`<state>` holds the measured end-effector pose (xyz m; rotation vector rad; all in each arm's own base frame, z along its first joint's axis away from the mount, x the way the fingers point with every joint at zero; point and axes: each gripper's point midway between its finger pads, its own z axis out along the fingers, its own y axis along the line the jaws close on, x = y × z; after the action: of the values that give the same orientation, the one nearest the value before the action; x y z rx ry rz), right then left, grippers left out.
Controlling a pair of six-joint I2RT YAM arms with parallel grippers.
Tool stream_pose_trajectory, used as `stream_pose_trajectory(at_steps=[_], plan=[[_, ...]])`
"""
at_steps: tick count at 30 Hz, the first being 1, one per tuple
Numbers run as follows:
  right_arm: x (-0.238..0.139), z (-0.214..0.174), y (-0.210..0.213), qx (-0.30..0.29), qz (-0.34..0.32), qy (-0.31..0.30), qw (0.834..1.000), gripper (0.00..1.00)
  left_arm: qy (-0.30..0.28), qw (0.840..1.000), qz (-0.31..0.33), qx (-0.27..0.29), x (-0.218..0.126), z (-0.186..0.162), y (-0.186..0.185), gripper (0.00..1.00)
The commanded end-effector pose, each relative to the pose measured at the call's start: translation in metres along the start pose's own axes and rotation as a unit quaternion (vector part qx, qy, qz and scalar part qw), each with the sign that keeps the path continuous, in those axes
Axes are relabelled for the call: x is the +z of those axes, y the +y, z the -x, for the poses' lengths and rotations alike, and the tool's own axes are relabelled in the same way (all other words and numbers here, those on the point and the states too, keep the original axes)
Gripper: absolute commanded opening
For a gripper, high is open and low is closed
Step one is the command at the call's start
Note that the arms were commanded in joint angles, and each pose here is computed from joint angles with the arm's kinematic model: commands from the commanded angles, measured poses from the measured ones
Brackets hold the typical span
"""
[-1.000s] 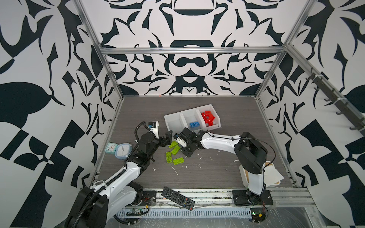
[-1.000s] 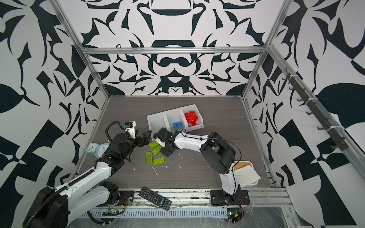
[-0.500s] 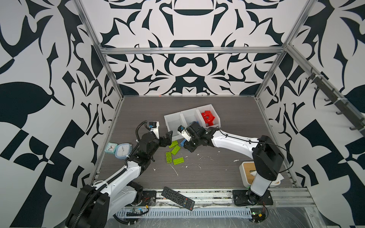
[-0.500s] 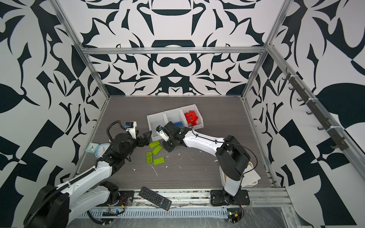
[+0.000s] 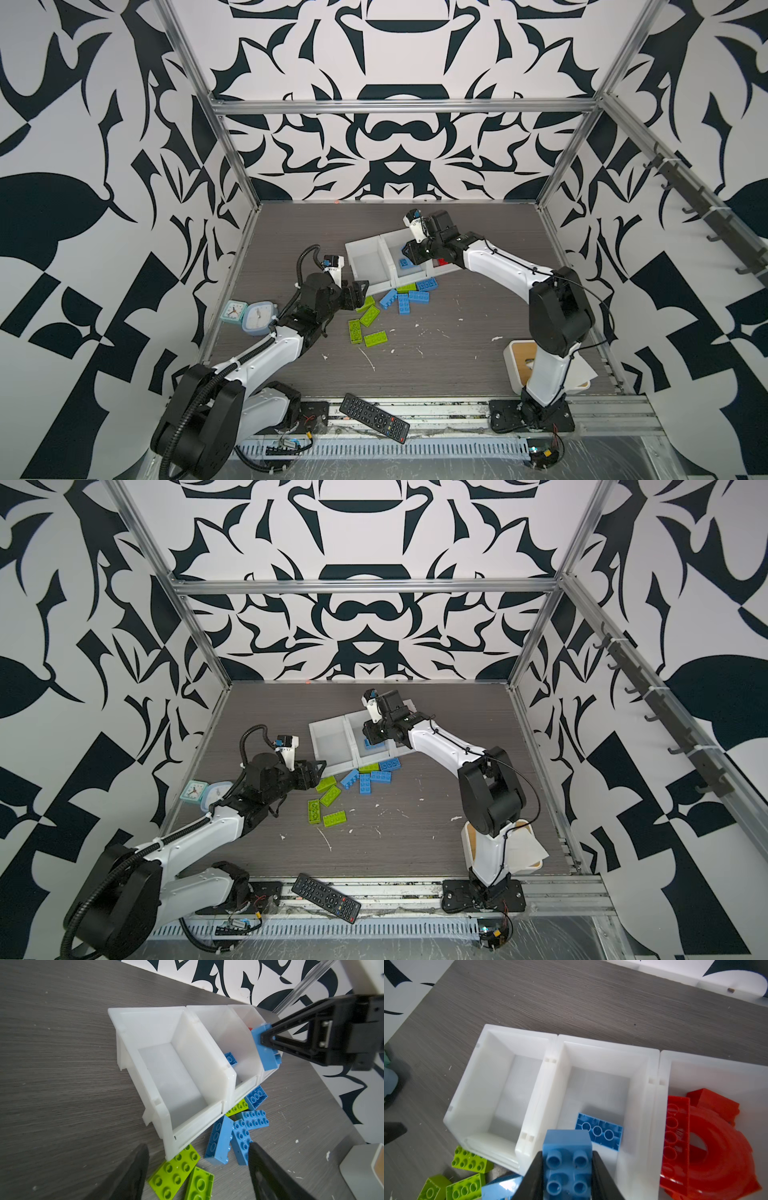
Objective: Sort the legos into containers by color
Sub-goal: 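Lift the blue brick and drop it into the middle compartment, then move the right gripper back to the pile and grasp another blue brick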
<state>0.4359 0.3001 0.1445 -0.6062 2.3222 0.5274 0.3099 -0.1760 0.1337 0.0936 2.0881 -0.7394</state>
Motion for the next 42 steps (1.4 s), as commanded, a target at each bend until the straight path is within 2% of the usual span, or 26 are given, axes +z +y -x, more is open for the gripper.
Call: stream_pose_trajectory(at_steps=[1,6,11,17,22,26,32,37,42], plan=[[-0.001,0.029,0.004,-0.003,0.013,-0.032,0.999,0.24,0.021,0.999,-0.024,-0.043,0.000,-0.008,-0.007,0.78],[0.012,0.028,-0.007,0.002,0.008,-0.029,1.000,0.25,0.048,0.996,-0.036,-0.071,0.013,-0.013,-0.010,0.78],[0.025,0.022,-0.011,0.002,0.006,-0.015,1.000,0.29,0.066,0.991,-0.025,-0.116,0.028,-0.019,0.002,0.84],[0.019,0.022,-0.010,-0.001,0.008,-0.017,1.000,0.52,0.080,0.988,-0.045,-0.126,0.044,-0.021,-0.002,0.84],[-0.003,0.015,-0.001,0.000,0.019,-0.017,1.000,0.57,0.066,0.988,-0.061,-0.124,0.053,-0.014,-0.004,0.84],[-0.023,-0.012,0.014,0.016,0.044,-0.008,0.999,0.58,0.055,0.989,-0.056,-0.122,0.061,0.001,0.002,0.84],[-0.053,-0.064,0.029,0.048,0.014,0.016,0.999,0.60,0.046,0.990,-0.061,-0.123,0.072,0.015,0.007,0.84],[-0.058,-0.112,0.054,0.054,-0.013,0.059,0.997,0.60,0.046,0.988,-0.079,-0.120,0.083,0.020,0.003,0.84],[-0.053,-0.141,0.058,0.079,-0.030,0.078,0.993,0.60,0.046,0.987,-0.077,-0.130,0.082,0.021,0.009,0.84]])
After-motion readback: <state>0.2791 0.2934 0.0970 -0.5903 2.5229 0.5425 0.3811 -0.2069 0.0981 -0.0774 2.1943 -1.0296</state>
